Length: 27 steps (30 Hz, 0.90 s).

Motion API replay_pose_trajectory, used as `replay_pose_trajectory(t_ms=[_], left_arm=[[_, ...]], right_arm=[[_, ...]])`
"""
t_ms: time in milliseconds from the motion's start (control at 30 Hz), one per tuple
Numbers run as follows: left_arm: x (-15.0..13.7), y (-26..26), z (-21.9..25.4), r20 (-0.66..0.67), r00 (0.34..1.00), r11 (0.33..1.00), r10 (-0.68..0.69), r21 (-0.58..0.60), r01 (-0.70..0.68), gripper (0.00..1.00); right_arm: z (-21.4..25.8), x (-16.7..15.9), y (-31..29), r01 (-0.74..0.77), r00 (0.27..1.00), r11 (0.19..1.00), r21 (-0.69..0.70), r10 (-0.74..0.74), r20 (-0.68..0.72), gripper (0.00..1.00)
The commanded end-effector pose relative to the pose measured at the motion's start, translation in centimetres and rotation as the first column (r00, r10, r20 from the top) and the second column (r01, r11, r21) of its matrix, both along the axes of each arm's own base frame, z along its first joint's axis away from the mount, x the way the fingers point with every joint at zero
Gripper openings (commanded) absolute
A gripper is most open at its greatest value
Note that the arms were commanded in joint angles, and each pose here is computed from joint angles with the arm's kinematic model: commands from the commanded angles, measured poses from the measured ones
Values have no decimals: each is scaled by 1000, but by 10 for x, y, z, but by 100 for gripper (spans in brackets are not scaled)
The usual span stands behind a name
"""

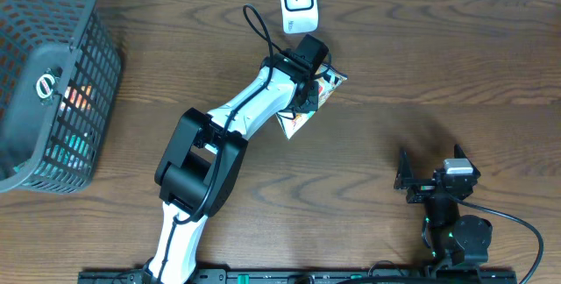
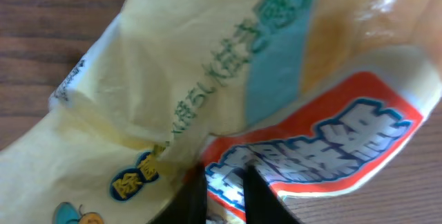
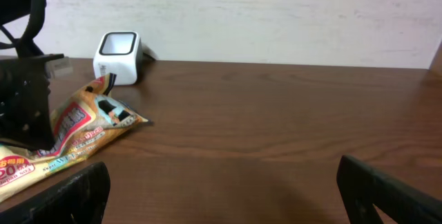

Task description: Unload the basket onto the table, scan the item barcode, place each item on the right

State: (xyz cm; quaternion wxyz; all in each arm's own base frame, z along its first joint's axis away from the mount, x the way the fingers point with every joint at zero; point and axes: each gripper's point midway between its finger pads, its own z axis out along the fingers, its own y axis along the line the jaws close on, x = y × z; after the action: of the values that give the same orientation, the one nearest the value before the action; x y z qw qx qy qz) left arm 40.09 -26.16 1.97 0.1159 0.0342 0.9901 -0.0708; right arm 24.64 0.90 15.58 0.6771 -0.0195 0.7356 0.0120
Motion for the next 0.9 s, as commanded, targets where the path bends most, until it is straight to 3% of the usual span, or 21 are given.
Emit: replay_pose_trajectory(t_ms=[0, 400, 767, 867], left_arm=[[-8, 11, -19, -51, 999, 999, 8, 44, -5, 14], [26, 4, 106, 258, 965, 996, 47, -89, -25, 14], [17, -15, 103, 225, 974, 989, 9, -149, 26, 8], [14, -19, 102, 224, 975, 988, -2, -148, 36, 17]], right_arm=[[-1, 0, 0, 1, 1000, 1000, 2, -1, -2, 99], [-1, 0, 0, 1, 1000, 1000, 2, -1, -2, 99], [-1, 0, 0, 1, 1000, 1000, 2, -1, -2, 99], [-1, 0, 0, 1, 1000, 1000, 2, -1, -2, 99]])
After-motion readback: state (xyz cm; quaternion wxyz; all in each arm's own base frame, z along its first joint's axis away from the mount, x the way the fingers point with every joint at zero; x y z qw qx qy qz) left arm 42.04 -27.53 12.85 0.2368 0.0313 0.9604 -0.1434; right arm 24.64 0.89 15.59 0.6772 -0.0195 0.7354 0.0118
